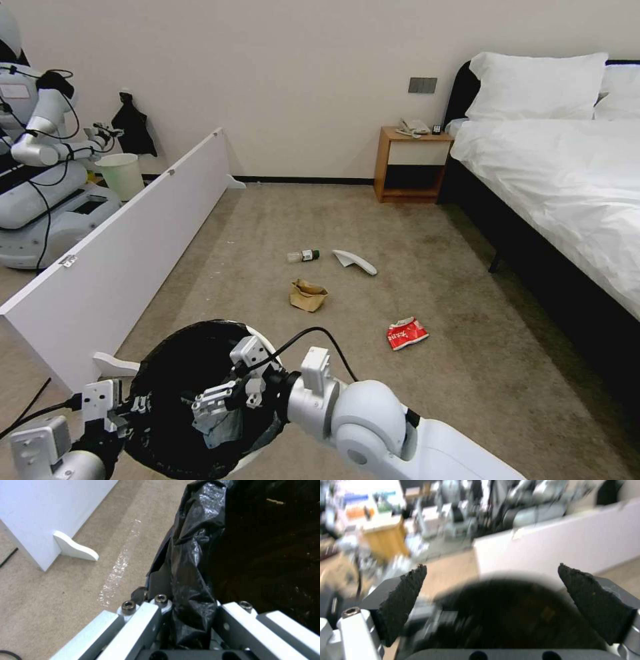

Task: Pick up the trash bin, then pick up the garbage from the floor and place it into the trash bin.

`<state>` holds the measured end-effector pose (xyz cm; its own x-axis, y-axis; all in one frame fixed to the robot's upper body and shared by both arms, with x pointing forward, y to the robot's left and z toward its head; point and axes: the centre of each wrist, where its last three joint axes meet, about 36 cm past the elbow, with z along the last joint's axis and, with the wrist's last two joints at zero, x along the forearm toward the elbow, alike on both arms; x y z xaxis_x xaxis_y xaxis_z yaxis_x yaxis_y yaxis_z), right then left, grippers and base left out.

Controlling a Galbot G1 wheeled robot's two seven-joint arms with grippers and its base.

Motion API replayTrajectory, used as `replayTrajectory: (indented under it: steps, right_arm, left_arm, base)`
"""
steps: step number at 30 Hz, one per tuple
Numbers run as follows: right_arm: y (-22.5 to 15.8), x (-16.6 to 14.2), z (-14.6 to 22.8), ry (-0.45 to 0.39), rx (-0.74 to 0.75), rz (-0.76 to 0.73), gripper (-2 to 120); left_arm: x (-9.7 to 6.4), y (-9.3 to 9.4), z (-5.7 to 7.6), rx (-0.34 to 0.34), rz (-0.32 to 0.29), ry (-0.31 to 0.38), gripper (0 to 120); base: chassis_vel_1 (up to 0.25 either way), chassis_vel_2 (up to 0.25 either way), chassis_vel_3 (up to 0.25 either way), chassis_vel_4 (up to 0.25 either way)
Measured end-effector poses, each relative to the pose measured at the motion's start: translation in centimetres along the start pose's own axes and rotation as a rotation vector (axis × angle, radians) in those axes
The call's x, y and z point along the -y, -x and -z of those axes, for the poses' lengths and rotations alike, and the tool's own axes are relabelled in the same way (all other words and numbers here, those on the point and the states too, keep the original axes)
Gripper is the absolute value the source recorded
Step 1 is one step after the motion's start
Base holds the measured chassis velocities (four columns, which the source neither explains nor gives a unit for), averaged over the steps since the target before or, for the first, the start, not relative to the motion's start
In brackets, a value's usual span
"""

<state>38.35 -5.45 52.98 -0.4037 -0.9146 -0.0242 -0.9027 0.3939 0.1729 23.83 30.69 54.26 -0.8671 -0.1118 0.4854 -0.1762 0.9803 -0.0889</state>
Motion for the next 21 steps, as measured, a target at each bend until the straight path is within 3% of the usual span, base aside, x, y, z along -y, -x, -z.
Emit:
replayTrajectory:
  steps: [2,5,10,21]
  right_arm:
    - [-0.1,0.4,0.7,-0.002,0.027,-0.015,100]
    - [-1.2,3.1,4.5,-0.020,0.135,-0.120,100]
    - [-3.5,5.5,6.6,-0.027,0.158,-0.250,100]
    - [-9.4,9.2,3.2,-0.034,-0.011,-0.585,100]
  left_arm:
    - [-0.1,0.0,0.0,0.001,0.003,-0.002,3]
    - [-0.5,-0.2,0.2,0.007,0.017,-0.007,3]
    - [-0.9,-0.5,0.4,0.014,0.029,-0.004,3]
    - [-1.3,-0.7,0.5,0.014,0.046,-0.005,3]
  base:
    - [0.000,0.000,0.000,0.000]
    - [0.000,0.000,0.000,0.000]
    - [0.000,0.000,0.000,0.000]
    - [0.000,0.000,0.000,0.000]
